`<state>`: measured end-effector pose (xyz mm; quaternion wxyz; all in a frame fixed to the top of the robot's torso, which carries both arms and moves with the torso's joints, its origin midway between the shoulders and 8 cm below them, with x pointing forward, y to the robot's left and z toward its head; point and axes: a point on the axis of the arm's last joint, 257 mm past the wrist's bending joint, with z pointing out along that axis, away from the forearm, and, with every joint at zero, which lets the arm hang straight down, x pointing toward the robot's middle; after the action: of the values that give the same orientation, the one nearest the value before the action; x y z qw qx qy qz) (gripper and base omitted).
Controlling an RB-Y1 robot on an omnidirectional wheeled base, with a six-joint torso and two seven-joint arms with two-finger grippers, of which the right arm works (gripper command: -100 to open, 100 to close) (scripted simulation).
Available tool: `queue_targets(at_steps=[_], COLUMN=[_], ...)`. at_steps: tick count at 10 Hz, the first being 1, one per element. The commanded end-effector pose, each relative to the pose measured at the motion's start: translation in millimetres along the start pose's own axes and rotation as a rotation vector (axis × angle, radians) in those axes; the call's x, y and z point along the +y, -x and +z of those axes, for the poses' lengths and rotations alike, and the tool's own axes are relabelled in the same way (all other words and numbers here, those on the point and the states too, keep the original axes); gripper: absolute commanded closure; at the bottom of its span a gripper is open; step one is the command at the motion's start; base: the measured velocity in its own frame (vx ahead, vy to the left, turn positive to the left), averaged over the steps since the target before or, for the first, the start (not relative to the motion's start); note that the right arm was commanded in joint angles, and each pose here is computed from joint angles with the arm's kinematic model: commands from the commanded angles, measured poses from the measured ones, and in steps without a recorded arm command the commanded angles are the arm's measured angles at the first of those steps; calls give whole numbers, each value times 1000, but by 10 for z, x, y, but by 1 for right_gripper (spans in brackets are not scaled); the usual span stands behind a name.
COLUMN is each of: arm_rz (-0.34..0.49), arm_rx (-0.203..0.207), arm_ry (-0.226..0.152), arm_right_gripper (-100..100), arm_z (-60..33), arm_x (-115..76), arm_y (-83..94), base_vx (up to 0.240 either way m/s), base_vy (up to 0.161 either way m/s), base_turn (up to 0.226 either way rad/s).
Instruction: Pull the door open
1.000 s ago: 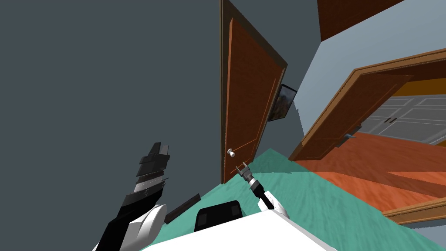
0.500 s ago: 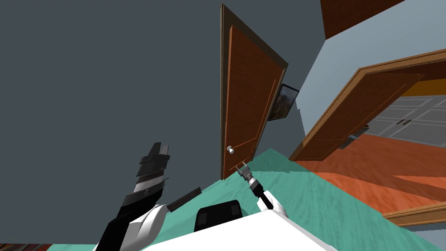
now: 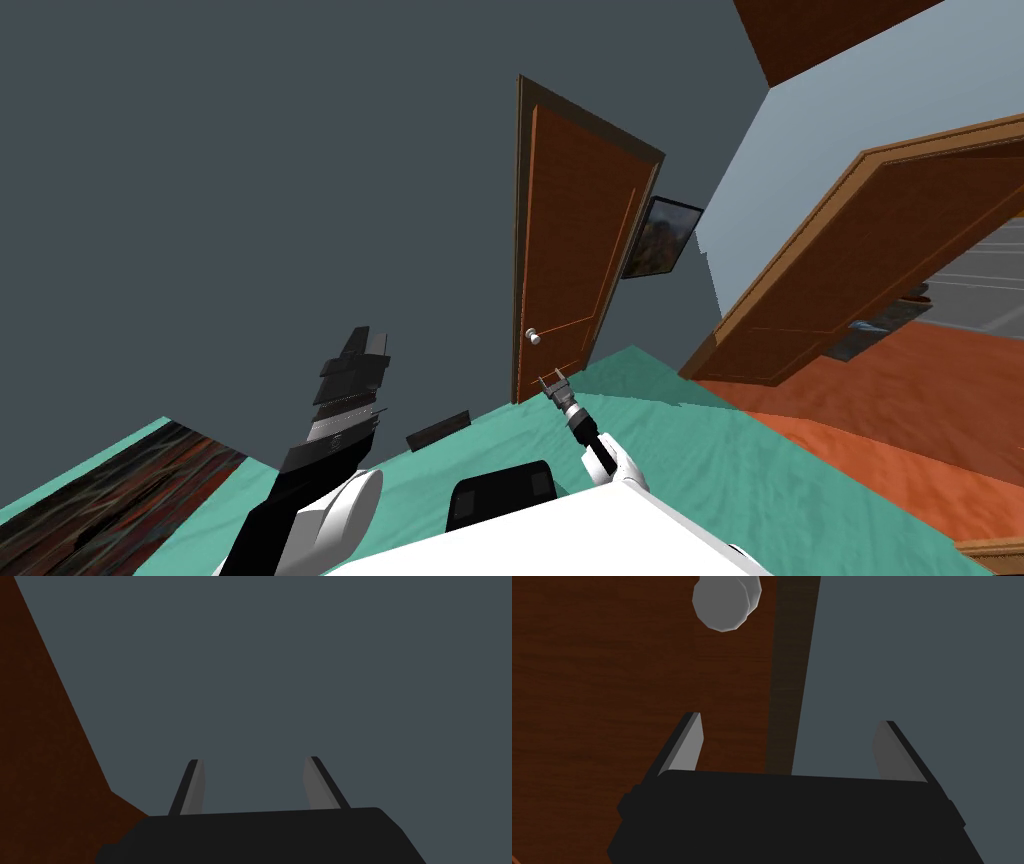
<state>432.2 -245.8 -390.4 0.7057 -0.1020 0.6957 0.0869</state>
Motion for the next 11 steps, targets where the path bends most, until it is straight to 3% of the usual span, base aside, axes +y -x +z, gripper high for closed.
queue_targets(at_steps=[1,7,11], arm_rz=[-10,-16,5], arm_rx=[1,6,10], arm_ry=[-20,-78,-103], arm_right_gripper=[-100,-100,-100], arm_z=[80,359,546], arm_x=[17,183,428], arm_y=[2,-13,-16], base_vx=[-37,60,152], base_vy=[-17,-41,-101], base_turn=[133,112,18])
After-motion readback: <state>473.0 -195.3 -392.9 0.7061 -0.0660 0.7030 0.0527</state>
